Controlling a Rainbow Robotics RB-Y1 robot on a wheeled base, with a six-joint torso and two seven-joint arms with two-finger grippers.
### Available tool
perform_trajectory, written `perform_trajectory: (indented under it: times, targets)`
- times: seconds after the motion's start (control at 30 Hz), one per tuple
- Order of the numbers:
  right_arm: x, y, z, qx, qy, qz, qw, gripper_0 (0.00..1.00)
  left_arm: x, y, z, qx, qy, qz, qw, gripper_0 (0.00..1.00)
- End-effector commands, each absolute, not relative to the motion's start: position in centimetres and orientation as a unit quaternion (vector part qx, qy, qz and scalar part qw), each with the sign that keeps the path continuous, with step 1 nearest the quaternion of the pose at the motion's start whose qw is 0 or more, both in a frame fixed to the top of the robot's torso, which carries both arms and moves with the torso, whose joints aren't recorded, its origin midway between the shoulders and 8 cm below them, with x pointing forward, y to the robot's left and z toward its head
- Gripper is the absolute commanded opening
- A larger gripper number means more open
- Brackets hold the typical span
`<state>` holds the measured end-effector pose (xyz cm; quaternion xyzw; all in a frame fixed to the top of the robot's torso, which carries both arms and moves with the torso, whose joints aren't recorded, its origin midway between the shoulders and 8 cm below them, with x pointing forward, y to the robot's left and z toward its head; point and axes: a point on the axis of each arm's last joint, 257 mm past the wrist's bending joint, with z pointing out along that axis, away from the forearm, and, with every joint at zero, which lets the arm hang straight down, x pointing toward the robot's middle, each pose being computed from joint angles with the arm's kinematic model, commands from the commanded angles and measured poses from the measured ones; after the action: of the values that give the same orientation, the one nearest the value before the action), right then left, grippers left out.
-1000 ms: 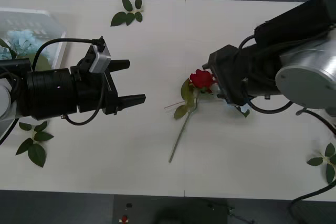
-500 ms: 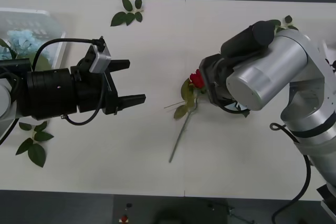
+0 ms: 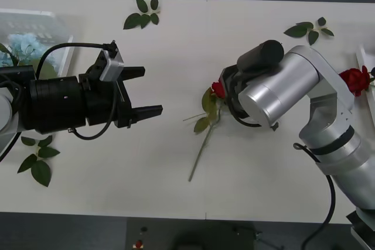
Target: Put the red flowers into the right box and the blue flowers into the left box
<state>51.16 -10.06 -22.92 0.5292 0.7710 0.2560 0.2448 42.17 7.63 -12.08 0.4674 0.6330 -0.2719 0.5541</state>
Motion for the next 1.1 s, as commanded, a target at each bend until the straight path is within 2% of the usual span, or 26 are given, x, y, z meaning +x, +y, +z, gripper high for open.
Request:
perform_trajectory:
  times: [0.03, 0.5, 1.0, 1.1]
  targets:
    - [52.4, -9.3, -21.5, 0.527, 0.763, 0.277, 0.253, 0.72, 41.8, 7.0, -10.3, 0.484, 0.606, -0.262, 0.575, 1.00]
    - [55.5, -11.5, -24.4, 0.532, 0.751, 0.269, 0.283, 0.72, 41.8, 7.0, -10.3, 0.484, 0.606, -0.262, 0.575, 1.00]
    - [56.6, -15.3, -27.4, 0.517, 0.765, 0.219, 0.317, 0.72, 41.8, 7.0, -10.3, 0.484, 0.606, -0.262, 0.575, 1.00]
    - [56.8, -15.7, -27.9, 0.516, 0.766, 0.214, 0.319, 0.55, 41.8, 7.0, -10.3, 0.484, 0.606, -0.262, 0.575, 1.00]
